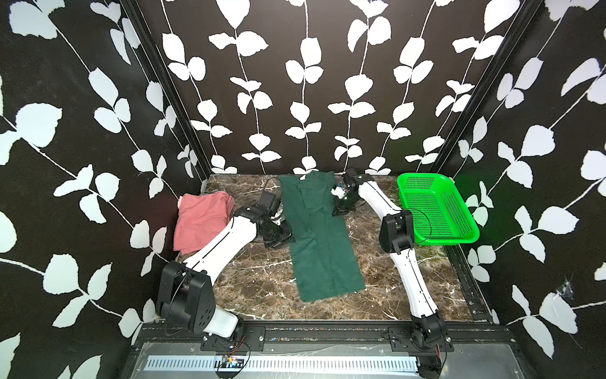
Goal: Fold and stack t-shirts
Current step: Adjust the T-shirt at the center of the board, then fold the T-shirt.
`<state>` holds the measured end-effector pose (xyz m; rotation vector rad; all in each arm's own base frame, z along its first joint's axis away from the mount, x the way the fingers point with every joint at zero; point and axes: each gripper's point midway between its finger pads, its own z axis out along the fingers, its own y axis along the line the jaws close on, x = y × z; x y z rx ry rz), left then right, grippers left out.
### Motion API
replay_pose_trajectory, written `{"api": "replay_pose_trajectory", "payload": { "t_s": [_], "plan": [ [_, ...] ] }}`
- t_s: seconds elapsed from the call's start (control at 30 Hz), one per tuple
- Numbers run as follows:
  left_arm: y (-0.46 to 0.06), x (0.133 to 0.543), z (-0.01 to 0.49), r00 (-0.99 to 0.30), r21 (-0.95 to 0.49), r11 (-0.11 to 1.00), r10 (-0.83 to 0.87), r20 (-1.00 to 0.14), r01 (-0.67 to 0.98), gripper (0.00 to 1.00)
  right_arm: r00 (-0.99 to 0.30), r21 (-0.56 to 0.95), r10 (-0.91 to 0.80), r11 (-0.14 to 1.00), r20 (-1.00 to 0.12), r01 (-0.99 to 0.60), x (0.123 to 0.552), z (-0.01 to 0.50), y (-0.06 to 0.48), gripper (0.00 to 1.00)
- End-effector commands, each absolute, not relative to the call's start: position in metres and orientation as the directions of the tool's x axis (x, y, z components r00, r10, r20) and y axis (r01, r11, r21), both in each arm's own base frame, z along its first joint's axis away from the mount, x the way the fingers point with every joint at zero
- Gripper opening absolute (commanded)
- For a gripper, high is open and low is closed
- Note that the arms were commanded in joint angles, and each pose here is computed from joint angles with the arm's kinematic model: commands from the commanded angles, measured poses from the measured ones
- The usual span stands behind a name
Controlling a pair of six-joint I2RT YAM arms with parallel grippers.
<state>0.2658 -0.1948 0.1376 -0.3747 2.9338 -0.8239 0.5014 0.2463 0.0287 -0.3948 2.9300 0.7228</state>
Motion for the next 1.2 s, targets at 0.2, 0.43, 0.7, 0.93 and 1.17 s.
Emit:
{"api": "replay_pose_trajectory", "payload": {
  "t_s": [0.2,0.43,0.7,0.93,1.17],
  "plan": [
    [-0.209,0.236,0.108,-0.952,-0.650,0.724,-0.306,-0.004,-0.230,0.45,-0.958,0.673,-0.284,0.701,-0.039,-0.235,0.443,0.081,0.262,0.50],
    [-0.219,0.213,0.093,-0.918,-0.720,0.645,-0.396,-0.028,-0.256,0.52,-0.955,0.679,-0.262,0.676,-0.141,-0.286,0.378,0.152,0.247,0.80],
    [-0.246,0.184,0.052,-0.963,-0.630,0.751,-0.270,-0.019,-0.198,0.58,-0.986,0.552,-0.165,0.825,0.032,-0.120,0.279,0.079,0.194,0.00],
    [-0.275,0.177,0.019,-0.998,-0.521,0.851,-0.057,0.036,-0.067,0.54,-0.997,0.410,-0.043,0.910,-0.066,-0.066,0.251,0.064,0.154,0.31],
    [-0.274,0.168,0.012,-0.998,-0.474,0.881,0.016,0.054,-0.012,0.52,-0.996,0.281,0.014,0.960,-0.091,-0.013,0.228,0.071,0.122,0.70]
  ]
}}
